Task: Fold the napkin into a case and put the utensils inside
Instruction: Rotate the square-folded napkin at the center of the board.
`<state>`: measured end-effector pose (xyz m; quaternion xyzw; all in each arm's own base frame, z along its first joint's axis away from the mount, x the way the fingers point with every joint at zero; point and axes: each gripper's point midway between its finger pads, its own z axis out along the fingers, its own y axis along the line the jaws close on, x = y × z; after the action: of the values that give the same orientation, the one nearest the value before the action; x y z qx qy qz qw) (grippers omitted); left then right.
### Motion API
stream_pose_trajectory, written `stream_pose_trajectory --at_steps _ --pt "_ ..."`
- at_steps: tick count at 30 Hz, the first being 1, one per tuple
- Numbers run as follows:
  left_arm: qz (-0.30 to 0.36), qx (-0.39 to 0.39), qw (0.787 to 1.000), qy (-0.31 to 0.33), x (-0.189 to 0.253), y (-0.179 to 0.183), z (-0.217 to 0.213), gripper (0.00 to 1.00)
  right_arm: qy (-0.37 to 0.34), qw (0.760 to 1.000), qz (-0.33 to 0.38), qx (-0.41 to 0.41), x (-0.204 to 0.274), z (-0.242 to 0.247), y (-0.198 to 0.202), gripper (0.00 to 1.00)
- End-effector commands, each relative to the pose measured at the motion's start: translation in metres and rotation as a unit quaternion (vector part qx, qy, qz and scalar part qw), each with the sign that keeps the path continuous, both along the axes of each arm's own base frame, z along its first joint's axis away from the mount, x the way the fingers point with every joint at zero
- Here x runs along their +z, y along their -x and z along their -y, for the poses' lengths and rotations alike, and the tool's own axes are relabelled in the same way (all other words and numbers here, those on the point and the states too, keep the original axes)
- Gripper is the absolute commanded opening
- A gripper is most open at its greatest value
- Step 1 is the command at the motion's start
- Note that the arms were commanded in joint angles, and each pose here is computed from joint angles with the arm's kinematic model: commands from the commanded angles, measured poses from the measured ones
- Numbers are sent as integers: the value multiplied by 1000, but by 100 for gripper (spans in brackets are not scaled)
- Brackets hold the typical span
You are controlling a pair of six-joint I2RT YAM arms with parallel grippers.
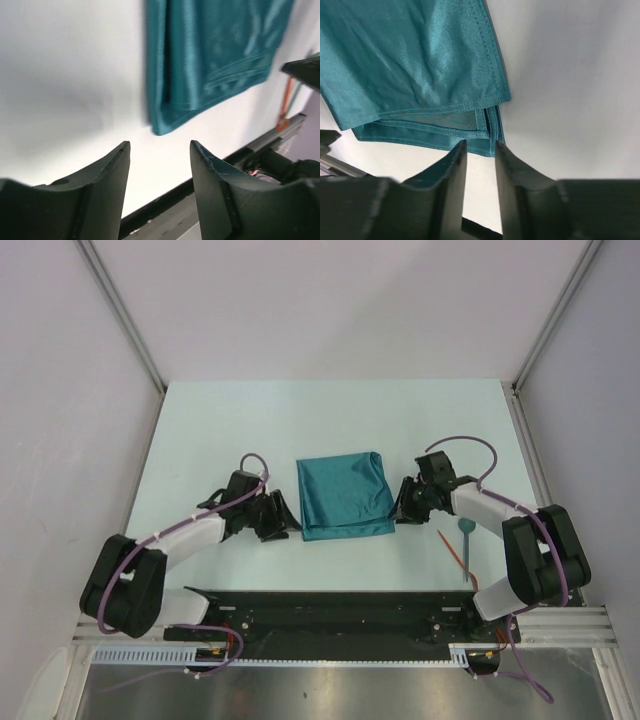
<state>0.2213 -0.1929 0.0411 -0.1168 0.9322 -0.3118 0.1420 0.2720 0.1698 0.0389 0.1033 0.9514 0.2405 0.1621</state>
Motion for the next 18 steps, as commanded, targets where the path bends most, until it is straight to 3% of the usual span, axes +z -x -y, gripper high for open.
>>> stream_pose_trajectory --at_steps 1,5,7,12,18 --pt "26 -35 998 56 34 -17 25 59 -1 1000 19 3 12 -7 -8 31" --pt "22 -48 998 36 35 -31 35 62 -7 1000 19 0 13 -9 -9 27" --pt "21 -51 998 33 35 -37 40 52 -10 1000 22 1 14 -10 -10 23" --pt "-7 -56 998 23 21 -36 48 47 -14 1000 21 1 12 -12 -9 14" --pt "-25 -60 998 -10 7 -29 47 51 -13 1000 15 -3 6 -10 -5 9"
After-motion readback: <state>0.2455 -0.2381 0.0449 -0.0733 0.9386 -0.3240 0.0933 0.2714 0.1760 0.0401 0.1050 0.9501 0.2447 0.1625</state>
